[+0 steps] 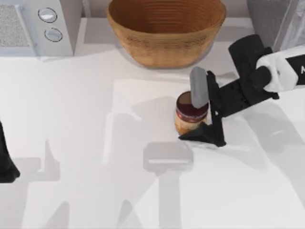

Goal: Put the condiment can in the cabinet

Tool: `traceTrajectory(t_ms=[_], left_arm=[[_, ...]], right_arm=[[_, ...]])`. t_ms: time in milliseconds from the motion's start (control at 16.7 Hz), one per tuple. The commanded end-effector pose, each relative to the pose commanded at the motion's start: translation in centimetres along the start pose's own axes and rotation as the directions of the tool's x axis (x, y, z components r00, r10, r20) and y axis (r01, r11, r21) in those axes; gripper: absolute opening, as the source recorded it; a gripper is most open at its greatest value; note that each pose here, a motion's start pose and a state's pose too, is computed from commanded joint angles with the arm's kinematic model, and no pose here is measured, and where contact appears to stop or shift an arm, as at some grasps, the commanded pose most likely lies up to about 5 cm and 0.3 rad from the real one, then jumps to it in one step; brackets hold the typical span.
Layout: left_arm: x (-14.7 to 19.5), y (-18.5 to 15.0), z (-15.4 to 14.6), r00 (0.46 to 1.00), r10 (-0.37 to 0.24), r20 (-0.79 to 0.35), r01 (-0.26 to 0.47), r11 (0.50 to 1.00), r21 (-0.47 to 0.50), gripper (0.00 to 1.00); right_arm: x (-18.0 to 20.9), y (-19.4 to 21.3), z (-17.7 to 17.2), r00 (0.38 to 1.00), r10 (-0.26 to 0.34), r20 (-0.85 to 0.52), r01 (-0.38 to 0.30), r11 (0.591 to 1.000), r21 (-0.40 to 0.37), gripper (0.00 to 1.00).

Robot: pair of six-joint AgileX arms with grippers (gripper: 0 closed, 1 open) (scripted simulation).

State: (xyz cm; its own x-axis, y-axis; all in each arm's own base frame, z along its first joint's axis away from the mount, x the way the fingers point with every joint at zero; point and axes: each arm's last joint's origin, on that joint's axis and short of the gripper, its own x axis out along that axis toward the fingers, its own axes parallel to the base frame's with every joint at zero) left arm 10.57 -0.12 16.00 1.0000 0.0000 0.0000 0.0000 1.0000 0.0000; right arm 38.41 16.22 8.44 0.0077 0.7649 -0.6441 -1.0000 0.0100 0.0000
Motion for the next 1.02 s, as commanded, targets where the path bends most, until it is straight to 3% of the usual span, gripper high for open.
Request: traceTrajectory(t_ms=[540,1020], left_arm=[[0.00,0.00,0.00,1.000,0.000,0.000,0.000,1.000,0.000,1.00],[0.00,0.00,0.00,1.000,0.000,0.000,0.000,1.000,0.000,1.00]], right_arm=[[0.00,0.00,0.00,1.000,0.000,0.000,0.000,1.000,0.000,0.02],[0.00,0.00,0.00,1.000,0.000,0.000,0.000,1.000,0.000,0.00]])
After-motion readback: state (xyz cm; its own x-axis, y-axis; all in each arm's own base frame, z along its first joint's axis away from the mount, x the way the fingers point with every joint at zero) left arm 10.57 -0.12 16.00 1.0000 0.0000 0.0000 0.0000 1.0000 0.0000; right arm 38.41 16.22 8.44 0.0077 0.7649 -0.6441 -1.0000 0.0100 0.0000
